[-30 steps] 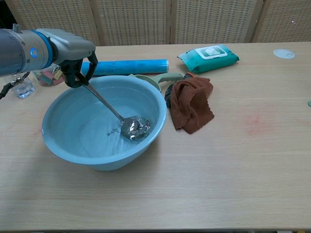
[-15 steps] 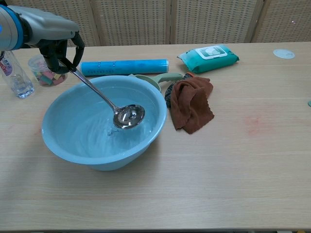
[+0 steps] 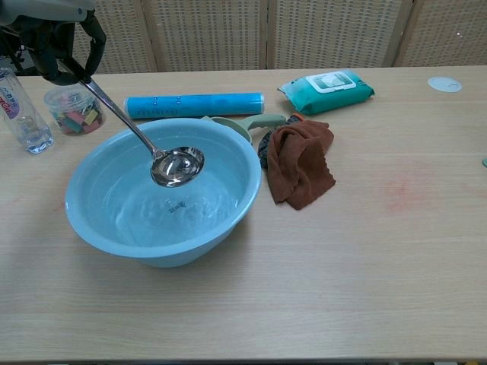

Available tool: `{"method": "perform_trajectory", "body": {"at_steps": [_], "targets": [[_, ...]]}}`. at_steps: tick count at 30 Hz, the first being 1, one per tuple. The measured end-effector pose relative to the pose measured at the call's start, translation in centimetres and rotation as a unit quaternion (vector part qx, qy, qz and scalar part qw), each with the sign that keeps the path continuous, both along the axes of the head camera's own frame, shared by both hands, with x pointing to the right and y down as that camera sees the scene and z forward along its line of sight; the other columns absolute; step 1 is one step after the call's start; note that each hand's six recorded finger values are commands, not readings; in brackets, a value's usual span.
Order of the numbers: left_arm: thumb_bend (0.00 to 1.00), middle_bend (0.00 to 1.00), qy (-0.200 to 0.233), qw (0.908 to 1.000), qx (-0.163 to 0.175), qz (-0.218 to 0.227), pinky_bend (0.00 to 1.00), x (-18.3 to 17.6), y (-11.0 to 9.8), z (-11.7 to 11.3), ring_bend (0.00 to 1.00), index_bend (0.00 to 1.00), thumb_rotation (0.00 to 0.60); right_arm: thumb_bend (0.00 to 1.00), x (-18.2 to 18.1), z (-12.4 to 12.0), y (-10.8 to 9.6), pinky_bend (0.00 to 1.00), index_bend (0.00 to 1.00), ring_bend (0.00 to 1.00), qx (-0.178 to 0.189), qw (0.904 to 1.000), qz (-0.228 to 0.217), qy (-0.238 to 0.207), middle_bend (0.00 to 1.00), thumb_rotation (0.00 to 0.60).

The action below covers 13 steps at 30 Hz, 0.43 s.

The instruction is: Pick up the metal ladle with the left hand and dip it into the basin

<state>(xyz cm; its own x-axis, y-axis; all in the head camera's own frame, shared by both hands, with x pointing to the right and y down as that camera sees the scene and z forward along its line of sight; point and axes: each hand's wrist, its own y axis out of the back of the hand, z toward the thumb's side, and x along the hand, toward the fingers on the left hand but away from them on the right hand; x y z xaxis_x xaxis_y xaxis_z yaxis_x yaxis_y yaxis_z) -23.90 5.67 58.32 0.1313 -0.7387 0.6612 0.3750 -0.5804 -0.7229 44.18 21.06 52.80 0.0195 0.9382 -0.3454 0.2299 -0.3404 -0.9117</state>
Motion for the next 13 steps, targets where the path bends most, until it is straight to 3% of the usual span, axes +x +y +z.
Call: {"method": "perform_trajectory", "body": {"at_steps": [13], "targets": [[0.56,1.0,-0.013,0.9999,0.008,0.007,0.88,1.3,-0.3,-2.0,0.94,0.93,0.6,0.0,0.3,-0.4,-0.2,0.0,0.0,0.0,0.005,1.0,0.005,-0.001,0.0,0.6]]}}
